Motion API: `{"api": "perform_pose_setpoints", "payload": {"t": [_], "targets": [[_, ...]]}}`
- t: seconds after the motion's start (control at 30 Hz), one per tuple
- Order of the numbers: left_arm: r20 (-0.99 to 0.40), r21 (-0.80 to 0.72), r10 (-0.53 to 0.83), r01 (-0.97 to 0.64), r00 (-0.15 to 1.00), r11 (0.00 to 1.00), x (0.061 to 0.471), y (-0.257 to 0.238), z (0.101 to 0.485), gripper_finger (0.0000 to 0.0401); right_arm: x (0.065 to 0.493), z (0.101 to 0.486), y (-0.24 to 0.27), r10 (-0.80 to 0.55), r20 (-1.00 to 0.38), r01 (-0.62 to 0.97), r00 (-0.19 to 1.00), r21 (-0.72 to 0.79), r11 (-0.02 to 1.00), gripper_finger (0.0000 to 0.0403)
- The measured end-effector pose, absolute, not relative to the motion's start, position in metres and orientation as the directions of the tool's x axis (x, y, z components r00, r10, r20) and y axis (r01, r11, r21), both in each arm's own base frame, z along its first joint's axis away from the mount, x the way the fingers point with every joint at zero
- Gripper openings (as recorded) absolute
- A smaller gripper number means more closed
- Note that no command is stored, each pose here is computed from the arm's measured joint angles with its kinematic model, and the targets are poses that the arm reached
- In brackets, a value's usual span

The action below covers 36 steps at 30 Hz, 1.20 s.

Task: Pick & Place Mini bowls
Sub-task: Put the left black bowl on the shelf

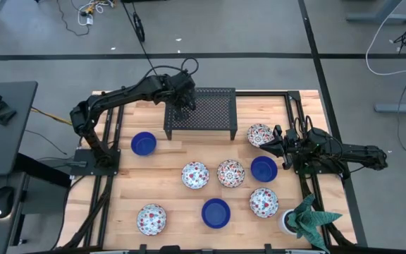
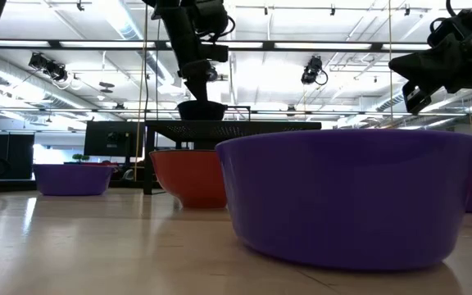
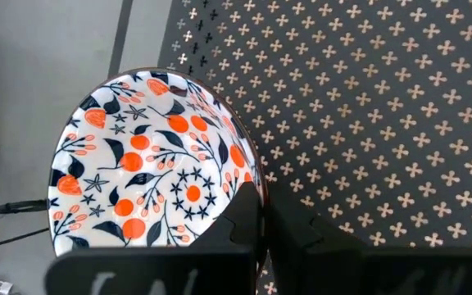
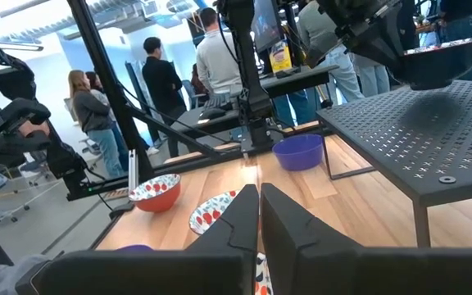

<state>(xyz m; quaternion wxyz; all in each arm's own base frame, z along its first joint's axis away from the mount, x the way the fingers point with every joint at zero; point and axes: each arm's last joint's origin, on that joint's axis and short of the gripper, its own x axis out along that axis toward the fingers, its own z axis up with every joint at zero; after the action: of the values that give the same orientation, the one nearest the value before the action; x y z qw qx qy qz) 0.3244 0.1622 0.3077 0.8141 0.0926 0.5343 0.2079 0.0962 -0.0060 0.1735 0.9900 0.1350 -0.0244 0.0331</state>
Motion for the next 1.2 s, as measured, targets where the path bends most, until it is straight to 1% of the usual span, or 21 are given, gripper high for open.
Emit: {"api": "perform_pose_setpoints", "payload": {"t": [0.37, 0.63, 0.93, 1.1, 1.2], "targets": [[-0.836, 0.38, 0.447, -0.25, 0.319, 0.89, 0.3281, 0.1653, 0.3006, 0.0012, 0.0962, 0.1735, -0.006, 0.059, 0.057, -0.072, 0.997, 0.266, 0.961, 0.002], [-0.838, 0.37, 0.44, -0.255, 0.324, 0.893, 0.3283, 0.165, 0.3005, 0.0012, 0.0962, 0.1735, -0.006, 0.059, 0.057, -0.072, 0.997, 0.265, 0.961, 0.002], [-0.841, 0.361, 0.437, -0.269, 0.32, 0.893, 0.3278, 0.1647, 0.3002, 0.0041, 0.0962, 0.1734, -0.006, 0.059, 0.057, -0.072, 0.997, 0.266, 0.961, 0.002], [-0.851, 0.352, 0.424, -0.264, 0.311, 0.898, 0.3266, 0.1639, 0.2995, 0.0044, 0.0962, 0.1735, -0.006, 0.059, 0.057, -0.072, 0.997, 0.266, 0.961, 0.002], [-0.857, 0.326, 0.4, -0.26, 0.325, 0.909, 0.327, 0.1633, 0.2993, 0.0045, 0.0962, 0.1734, -0.006, 0.059, 0.057, -0.072, 0.997, 0.266, 0.961, 0.002]]}}
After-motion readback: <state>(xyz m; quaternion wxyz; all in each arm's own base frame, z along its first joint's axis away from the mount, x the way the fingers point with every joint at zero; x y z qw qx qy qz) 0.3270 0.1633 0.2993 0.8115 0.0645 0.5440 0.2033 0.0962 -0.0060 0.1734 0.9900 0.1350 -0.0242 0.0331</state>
